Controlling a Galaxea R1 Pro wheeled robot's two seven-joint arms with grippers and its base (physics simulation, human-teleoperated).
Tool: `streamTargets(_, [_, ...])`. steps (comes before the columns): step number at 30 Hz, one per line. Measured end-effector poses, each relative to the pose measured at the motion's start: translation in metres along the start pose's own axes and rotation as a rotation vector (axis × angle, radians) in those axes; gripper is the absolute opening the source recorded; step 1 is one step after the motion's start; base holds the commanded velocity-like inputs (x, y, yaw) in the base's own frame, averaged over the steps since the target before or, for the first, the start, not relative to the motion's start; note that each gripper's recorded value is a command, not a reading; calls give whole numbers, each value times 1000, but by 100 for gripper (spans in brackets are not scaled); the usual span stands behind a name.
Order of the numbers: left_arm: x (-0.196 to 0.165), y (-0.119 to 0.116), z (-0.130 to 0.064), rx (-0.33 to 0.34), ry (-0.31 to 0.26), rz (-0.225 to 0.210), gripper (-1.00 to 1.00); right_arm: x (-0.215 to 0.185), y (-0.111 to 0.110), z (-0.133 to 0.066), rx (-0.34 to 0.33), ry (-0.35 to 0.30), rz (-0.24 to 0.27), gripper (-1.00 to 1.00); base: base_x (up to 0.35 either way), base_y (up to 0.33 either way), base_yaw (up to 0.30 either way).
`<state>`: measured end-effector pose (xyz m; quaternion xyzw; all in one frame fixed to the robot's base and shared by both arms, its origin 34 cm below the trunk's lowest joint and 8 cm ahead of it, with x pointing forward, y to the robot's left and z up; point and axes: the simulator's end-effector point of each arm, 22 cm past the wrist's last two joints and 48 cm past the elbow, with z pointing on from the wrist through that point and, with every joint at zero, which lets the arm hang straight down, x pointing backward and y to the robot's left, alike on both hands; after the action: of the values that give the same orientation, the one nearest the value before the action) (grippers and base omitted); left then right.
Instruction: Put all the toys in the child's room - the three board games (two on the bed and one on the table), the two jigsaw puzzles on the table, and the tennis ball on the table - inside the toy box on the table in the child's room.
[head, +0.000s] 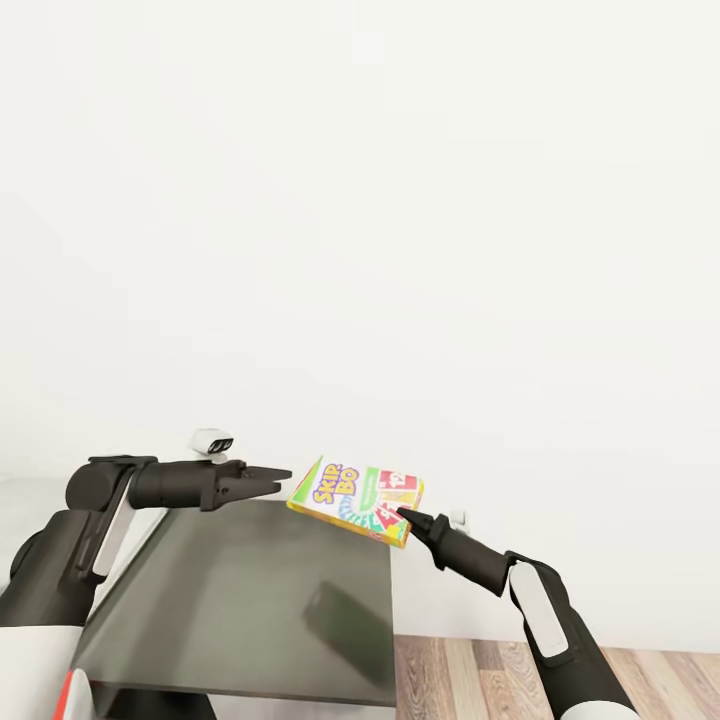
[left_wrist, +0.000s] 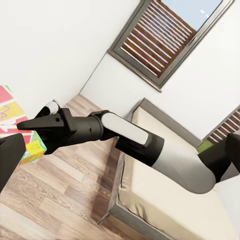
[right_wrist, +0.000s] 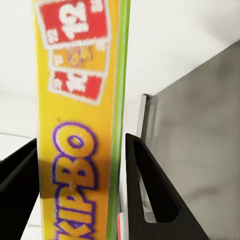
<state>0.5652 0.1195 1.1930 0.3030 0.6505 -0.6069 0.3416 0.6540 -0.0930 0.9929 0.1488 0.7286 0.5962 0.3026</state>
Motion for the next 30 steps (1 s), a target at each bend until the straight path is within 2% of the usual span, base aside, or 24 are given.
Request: streamTargets(30, [-19, -23, -2, -8, 2, 1, 100, -7, 29, -13, 2, -10, -11, -100, -12, 0, 0])
